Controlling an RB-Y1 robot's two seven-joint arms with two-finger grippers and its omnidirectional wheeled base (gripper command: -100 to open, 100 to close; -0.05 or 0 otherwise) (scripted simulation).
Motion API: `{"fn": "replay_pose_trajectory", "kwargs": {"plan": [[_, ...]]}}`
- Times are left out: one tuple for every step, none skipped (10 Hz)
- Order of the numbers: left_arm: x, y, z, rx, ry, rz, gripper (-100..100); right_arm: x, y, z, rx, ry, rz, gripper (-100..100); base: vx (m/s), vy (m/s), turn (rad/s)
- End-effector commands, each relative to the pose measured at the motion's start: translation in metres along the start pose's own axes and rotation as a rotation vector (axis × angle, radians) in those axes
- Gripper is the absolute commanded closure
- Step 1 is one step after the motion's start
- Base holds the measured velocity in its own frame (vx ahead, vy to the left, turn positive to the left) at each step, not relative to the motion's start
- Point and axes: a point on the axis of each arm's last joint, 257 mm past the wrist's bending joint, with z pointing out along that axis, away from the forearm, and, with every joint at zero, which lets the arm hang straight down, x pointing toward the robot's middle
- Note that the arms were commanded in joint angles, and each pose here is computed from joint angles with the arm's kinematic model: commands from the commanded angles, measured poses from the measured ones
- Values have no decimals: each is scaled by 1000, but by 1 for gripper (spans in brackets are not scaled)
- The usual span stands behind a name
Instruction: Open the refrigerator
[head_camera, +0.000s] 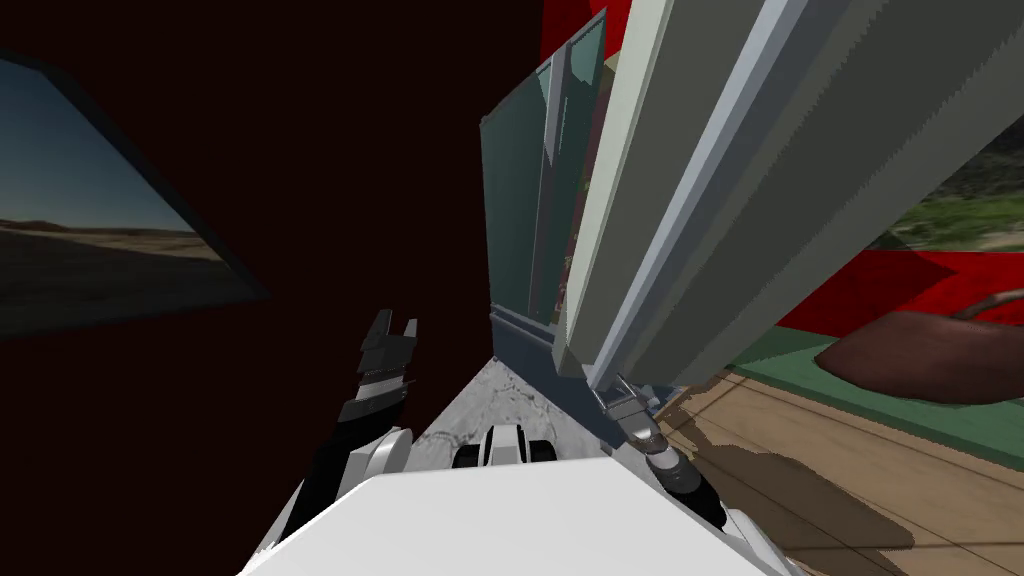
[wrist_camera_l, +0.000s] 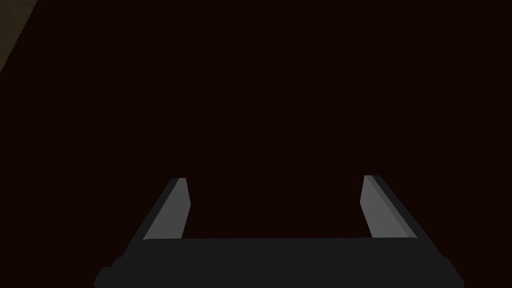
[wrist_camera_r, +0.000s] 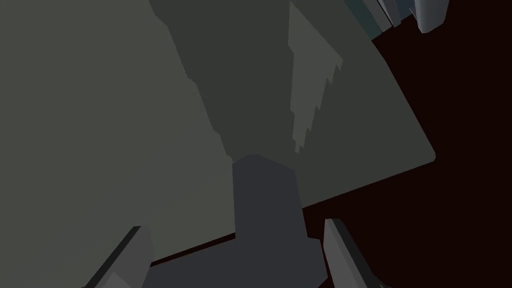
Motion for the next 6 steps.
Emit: {"fn": "replay_pose_trajectory", "kwargs": {"plan": [[0,0,0,0,0,0,0,14,-21,-7,37,27,-23,100,-263,-105,442],[0,0,0,0,0,0,0,17,-29,-11,48,41,-40,100,-219,-46,341],[0,0,0,0,0,0,0,18,-30,-12,50,43,-43,100,-82,-1,62],[0,0,0,0,0,0,0,25,-36,-15,64,57,-43,100,-172,-41,348],[0,0,0,0,0,0,0,27,-43,-19,74,68,-58,100,-186,-45,385],[0,0,0,0,0,0,0,32,-47,-22,87,78,-52,100,-274,-67,426]]}}
